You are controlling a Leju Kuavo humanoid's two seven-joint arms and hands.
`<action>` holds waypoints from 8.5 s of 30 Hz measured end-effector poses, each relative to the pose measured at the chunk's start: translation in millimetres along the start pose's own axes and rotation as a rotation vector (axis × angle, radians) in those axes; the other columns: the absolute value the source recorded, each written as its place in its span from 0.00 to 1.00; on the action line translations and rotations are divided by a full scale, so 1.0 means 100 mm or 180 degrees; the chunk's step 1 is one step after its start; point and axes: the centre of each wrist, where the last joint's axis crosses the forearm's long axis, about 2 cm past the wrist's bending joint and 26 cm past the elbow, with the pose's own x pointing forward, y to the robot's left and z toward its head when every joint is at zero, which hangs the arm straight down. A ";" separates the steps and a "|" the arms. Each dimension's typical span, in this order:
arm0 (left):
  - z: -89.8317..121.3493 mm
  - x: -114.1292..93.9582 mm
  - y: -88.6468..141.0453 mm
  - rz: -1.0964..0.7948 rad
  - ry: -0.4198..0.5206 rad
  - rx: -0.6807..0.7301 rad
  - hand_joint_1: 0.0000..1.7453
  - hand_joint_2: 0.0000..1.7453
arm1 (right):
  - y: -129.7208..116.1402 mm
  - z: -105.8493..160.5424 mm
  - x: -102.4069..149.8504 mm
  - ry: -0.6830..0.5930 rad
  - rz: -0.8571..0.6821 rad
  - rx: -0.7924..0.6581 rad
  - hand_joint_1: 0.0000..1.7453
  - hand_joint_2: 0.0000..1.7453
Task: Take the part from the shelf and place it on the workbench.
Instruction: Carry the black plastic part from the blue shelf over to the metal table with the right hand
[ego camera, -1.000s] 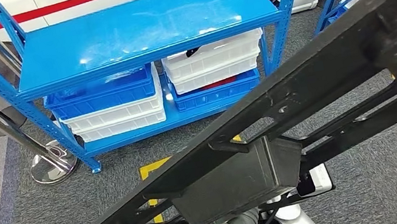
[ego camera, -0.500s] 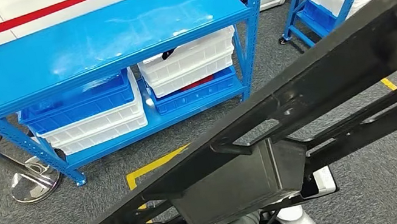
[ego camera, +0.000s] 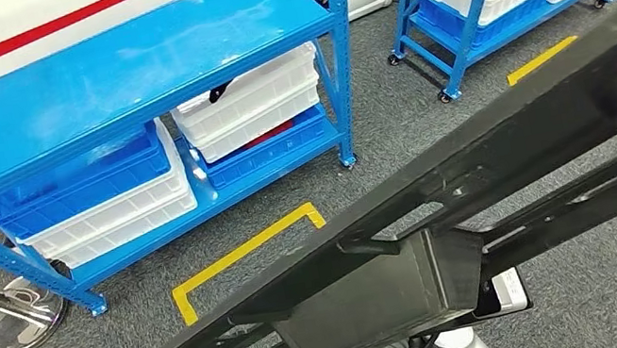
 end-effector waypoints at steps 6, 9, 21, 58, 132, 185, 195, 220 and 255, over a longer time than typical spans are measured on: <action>0.01 -0.02 -0.02 -0.0052 -0.0010 0.0046 0.00 1.00 | 0.01 -0.02 -0.01 -0.0007 0.0007 -0.0003 1.00 1.00; 0.01 -0.02 -0.02 -0.0101 -0.0034 0.0053 0.00 1.00 | 0.01 -0.02 -0.01 0.0002 0.0015 -0.0008 1.00 1.00; 0.02 -0.01 -0.04 -0.0210 -0.0137 0.0070 0.00 1.00 | 0.05 0.02 0.02 -0.0006 0.0068 -0.0038 1.00 1.00; -0.02 0.05 0.06 -0.0387 -0.0241 -0.0119 0.00 1.00 | 0.03 0.30 0.13 -0.0115 0.0109 -0.0311 1.00 1.00; -0.07 -0.04 0.19 -0.0214 0.0469 0.0235 0.00 1.00 | 0.07 0.31 0.16 0.0061 0.0245 -0.0420 1.00 1.00; -0.07 -0.02 0.17 0.0383 0.0875 -0.0271 0.00 1.00 | 0.09 0.22 0.19 0.0030 0.0274 -0.0324 1.00 1.00; -0.08 -0.03 0.17 0.0471 0.0853 -0.0355 0.00 1.00 | 0.11 0.24 0.19 0.0059 0.0297 -0.0337 1.00 1.00; -0.05 -0.05 0.11 0.0702 0.0613 -0.0465 0.00 1.00 | 0.08 0.17 0.13 0.0058 0.0259 -0.0243 1.00 1.00; -0.01 -0.05 -0.01 0.0714 0.0445 -0.0701 0.00 1.00 | 0.02 0.16 0.12 0.0086 0.0194 -0.0210 1.00 1.00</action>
